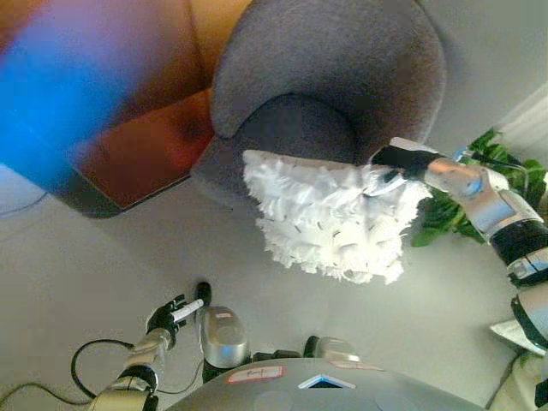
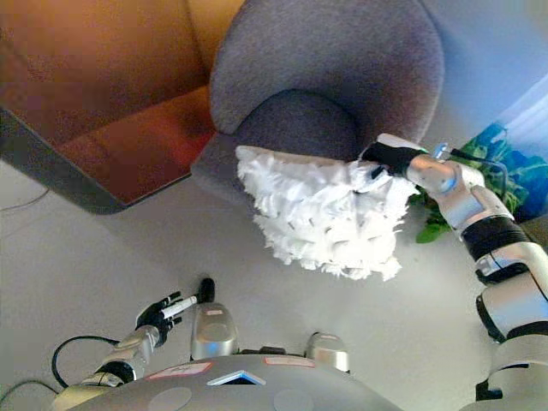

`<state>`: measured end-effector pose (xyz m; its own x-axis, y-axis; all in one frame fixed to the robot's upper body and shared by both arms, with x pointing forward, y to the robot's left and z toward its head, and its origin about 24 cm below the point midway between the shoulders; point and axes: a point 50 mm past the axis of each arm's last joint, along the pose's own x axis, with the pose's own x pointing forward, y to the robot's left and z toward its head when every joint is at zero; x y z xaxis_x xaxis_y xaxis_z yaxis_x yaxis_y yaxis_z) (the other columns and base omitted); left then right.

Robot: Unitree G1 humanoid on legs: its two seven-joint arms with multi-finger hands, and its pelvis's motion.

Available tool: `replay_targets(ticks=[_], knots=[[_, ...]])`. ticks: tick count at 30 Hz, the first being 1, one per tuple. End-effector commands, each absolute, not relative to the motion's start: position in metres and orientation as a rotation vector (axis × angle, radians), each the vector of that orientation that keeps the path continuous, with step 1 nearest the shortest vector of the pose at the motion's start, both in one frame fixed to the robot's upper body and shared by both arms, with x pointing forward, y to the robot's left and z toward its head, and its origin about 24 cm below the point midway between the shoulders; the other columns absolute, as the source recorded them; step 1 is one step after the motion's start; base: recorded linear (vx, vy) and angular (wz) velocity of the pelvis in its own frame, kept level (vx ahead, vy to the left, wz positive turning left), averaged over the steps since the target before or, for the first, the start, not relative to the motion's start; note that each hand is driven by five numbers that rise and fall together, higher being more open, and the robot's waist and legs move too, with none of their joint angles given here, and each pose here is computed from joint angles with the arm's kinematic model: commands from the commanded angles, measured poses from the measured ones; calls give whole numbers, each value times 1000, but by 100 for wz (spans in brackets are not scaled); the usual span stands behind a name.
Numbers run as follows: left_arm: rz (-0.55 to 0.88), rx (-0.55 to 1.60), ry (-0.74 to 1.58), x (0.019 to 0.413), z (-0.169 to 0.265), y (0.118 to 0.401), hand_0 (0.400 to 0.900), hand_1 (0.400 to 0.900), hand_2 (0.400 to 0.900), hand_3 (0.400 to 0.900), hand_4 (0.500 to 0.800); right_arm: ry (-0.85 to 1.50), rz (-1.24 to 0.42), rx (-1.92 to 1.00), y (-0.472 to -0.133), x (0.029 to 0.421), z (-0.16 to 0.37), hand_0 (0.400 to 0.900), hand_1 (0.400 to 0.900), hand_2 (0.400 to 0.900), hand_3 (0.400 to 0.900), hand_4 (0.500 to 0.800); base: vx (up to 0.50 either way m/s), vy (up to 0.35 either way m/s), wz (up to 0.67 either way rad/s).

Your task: Pick up the pillow and put it on the sofa.

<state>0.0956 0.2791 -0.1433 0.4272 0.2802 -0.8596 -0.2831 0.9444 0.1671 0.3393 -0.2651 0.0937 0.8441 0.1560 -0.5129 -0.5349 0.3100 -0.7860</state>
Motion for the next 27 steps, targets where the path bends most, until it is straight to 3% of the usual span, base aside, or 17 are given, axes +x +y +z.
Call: replay_targets(ticks=[1,10,16,27], knots=[[302,128,1024,111,-134,293,900,900,900,900,800,72,305,-1087,-262,361,168,400,400,400,400,500,397,199,-23],[372,175,957,139,-112,320,900,900,900,900,800,-55,319,-1028,-264,357,185,400,400,400,400,500,394,145,-23],[282,223,990,133,-118,312,900,900,900,900,800,-13,330,-1024,-261,361,188,400,400,400,400,500,344,176,31],[365,186,1023,109,-125,311,900,900,900,900,800,-26,292,-1003,-277,366,223,400,400,400,400,500,237,-196,43]])
